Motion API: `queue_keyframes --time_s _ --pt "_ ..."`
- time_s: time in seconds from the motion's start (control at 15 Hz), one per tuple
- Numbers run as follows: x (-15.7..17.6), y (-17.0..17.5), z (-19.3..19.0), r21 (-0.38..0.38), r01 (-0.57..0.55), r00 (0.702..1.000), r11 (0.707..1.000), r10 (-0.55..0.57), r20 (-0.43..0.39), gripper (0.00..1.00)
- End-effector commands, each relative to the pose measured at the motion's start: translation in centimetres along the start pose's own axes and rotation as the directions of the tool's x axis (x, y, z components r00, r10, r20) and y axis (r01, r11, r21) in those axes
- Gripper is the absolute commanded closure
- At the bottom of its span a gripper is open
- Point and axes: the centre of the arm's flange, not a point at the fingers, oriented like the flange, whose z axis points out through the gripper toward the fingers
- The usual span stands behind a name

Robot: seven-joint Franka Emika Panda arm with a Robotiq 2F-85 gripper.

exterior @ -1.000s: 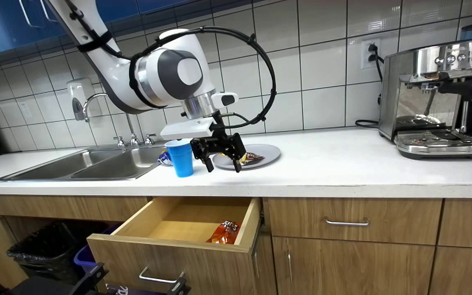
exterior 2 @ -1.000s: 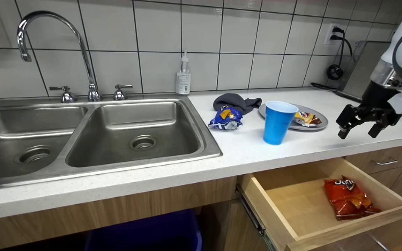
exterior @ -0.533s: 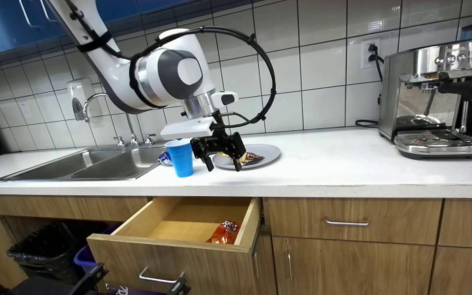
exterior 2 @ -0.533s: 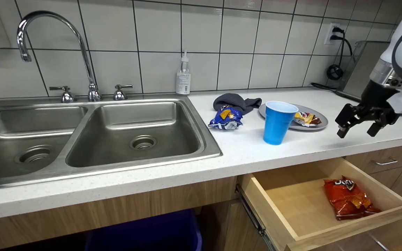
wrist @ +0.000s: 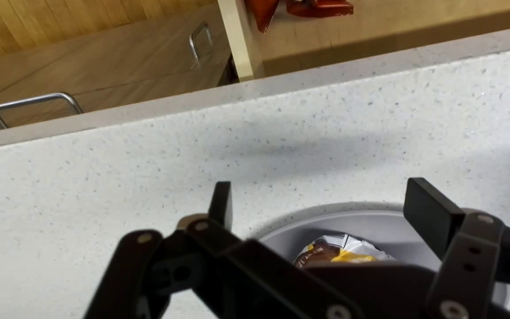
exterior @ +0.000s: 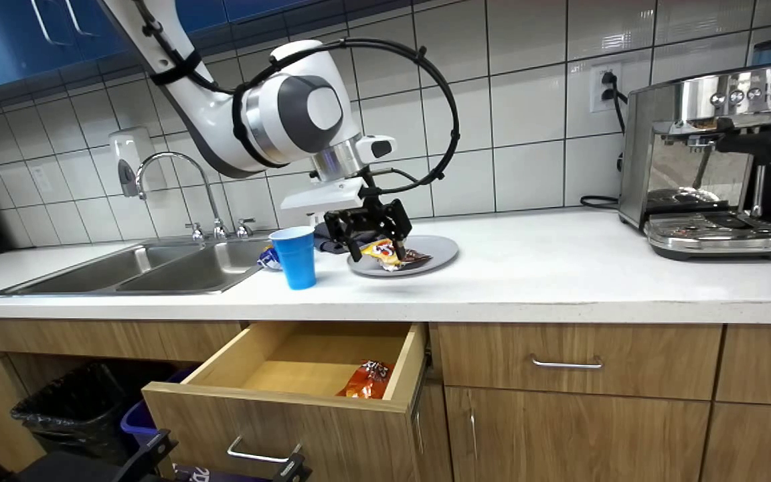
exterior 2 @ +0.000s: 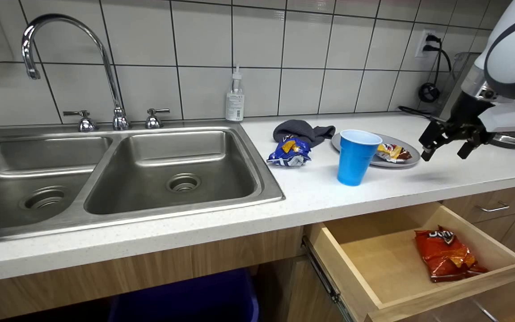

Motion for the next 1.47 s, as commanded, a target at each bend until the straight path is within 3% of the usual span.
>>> queue_keyframes --time_s 0.0,0.33,0.8,1.13,1.4 --pt "3.1 0.2 1.1 -0.012 0.020 0.999 1.000 -0.020 -0.029 0.00" --pt "5.6 -0.1 1.6 -0.009 -0.006 0.998 1.000 0.006 -0.061 0.00" --pt "8.1 -0.6 2.1 0.007 -0.133 0.987 0.991 0.133 -0.085 0.00" --pt "9.5 -1.2 2.6 0.015 -0.267 0.958 0.964 0.267 -0.100 0.00" --pt "10.3 -1.8 2.9 0.034 -0.390 0.915 0.920 0.392 -0.094 0.00"
